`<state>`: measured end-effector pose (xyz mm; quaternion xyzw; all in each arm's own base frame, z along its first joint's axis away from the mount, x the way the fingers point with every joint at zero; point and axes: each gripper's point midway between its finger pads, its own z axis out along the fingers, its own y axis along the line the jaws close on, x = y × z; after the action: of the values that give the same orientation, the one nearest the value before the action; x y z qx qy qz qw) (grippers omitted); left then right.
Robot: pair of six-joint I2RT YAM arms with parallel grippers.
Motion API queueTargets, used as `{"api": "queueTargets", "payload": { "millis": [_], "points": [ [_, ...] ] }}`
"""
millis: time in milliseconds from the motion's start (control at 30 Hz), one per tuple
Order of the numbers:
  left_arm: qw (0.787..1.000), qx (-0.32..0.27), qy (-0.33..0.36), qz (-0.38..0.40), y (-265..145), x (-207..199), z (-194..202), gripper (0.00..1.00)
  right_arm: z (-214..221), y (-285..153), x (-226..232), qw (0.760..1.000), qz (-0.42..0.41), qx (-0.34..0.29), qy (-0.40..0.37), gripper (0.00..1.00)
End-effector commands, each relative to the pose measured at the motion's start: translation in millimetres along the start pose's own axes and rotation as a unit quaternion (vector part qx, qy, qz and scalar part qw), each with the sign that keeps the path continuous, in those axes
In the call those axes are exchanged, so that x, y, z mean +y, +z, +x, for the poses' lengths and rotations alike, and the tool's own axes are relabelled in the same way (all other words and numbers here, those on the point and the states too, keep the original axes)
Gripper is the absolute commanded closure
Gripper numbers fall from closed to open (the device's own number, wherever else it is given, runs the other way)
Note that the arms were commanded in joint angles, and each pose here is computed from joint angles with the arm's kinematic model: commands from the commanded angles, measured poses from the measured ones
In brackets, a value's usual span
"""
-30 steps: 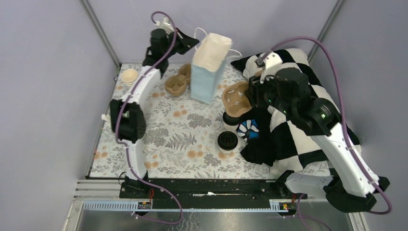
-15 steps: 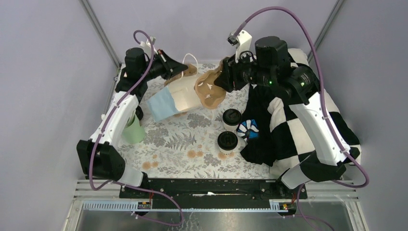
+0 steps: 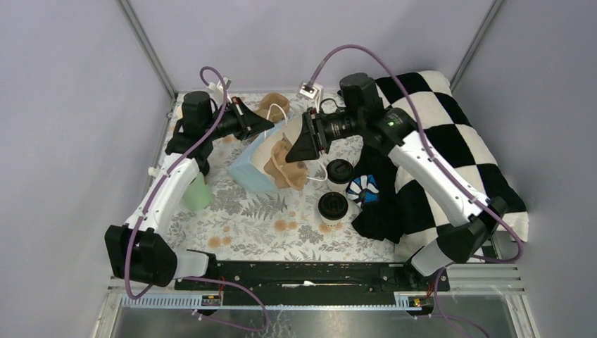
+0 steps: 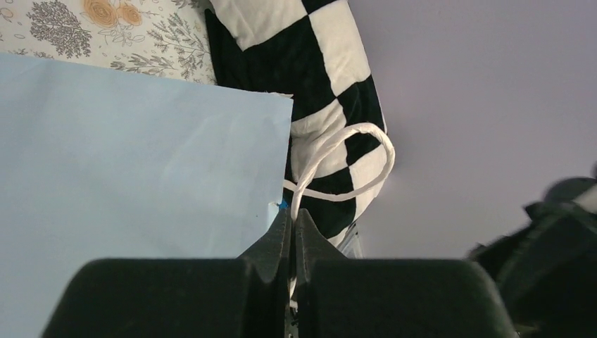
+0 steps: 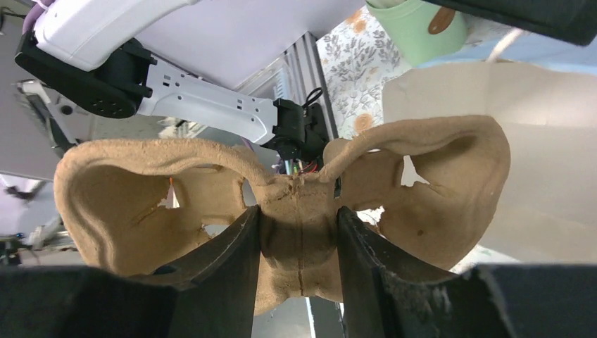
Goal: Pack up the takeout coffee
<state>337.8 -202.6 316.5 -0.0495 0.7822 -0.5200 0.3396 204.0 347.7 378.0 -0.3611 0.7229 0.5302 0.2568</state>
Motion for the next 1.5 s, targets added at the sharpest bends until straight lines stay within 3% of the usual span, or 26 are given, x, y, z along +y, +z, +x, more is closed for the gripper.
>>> {"api": "queueTargets", "payload": {
  "millis": [0,533,800,933,1300,1467],
  "points": [
    [0.999,-0.007,0.033,0.022,-12,-15,2,1.0,-16,-2,12,0.992,-0.109,-0.038,-0.04,0.58],
    [0.999,0.011,0.04,0.015,-13,-16,14,1.0,35,41,-91,0.992,-0.107,0.006,-0.06,0.59],
    [0.999,0.014,0.039,0.014,-13,-15,17,1.0,40,53,-149,0.995,0.012,0.003,-0.103,0.57],
    [0.999,0.015,0.039,0.011,-13,-13,17,1.0,29,49,-177,0.987,0.099,-0.043,-0.12,0.57],
    [0.999,0.021,0.037,0.008,-8,-13,17,1.0,8,62,-200,0.963,0.216,-0.092,-0.133,0.58],
    [1.0,0.014,0.027,-0.004,-3,-12,12,1.0,11,68,-200,0.941,0.277,-0.114,-0.158,0.57]
  ]
}}
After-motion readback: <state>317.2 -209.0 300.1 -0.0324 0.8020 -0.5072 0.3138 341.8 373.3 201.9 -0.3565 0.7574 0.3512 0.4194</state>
